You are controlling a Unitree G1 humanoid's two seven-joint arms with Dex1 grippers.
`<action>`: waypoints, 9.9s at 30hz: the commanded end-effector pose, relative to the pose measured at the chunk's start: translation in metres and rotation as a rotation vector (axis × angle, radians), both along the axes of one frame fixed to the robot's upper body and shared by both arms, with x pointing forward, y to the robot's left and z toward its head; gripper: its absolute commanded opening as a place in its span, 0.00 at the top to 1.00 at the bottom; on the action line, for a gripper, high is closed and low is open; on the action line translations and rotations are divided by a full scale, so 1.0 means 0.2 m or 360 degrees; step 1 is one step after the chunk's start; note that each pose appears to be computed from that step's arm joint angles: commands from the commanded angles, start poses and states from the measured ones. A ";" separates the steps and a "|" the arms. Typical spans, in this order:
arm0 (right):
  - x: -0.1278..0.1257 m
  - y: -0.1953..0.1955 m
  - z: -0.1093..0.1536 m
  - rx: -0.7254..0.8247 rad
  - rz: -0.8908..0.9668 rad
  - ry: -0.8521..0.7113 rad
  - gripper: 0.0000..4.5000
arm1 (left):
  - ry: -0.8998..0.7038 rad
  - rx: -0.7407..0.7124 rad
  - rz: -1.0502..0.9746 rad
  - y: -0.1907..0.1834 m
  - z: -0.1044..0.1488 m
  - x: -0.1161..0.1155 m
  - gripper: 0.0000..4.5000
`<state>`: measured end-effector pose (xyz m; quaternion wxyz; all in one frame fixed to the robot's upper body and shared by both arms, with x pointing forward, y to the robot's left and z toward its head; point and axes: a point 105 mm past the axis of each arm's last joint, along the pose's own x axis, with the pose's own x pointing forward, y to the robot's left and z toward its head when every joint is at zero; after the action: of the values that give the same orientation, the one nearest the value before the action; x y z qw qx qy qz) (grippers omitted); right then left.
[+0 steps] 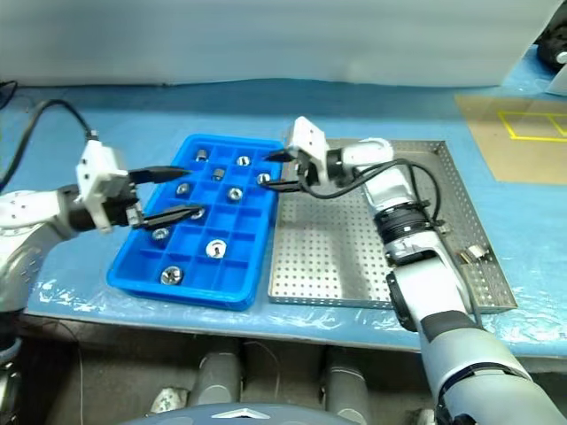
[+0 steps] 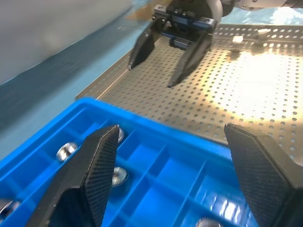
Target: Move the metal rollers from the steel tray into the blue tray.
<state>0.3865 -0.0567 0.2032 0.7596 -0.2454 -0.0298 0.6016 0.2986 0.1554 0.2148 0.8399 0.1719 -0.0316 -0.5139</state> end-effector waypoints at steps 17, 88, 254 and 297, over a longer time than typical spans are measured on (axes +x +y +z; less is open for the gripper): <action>-0.13 -1.10 0.00 0.0037 -0.1347 -0.0182 0.34 | -0.0082 -0.0142 -0.0864 -0.71 0.00 0.20 0.17; 0.03 -0.48 -0.14 0.0149 -0.0837 0.0004 0.62 | -0.0050 0.0038 -0.0655 -0.40 -0.05 0.15 0.17; 0.21 -0.56 0.41 0.1750 -0.1246 0.1013 0.18 | -0.0148 0.0049 0.0085 0.07 0.10 0.02 0.17; -0.14 -0.24 0.56 0.1298 -0.0728 0.0607 0.18 | -0.0154 -0.0612 -0.0311 -1.02 0.07 0.41 0.17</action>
<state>0.3643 -0.1071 0.2955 0.9042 0.1932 -0.0335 0.3794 0.3810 -0.0450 0.2112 0.8031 0.0323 -0.1555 -0.5742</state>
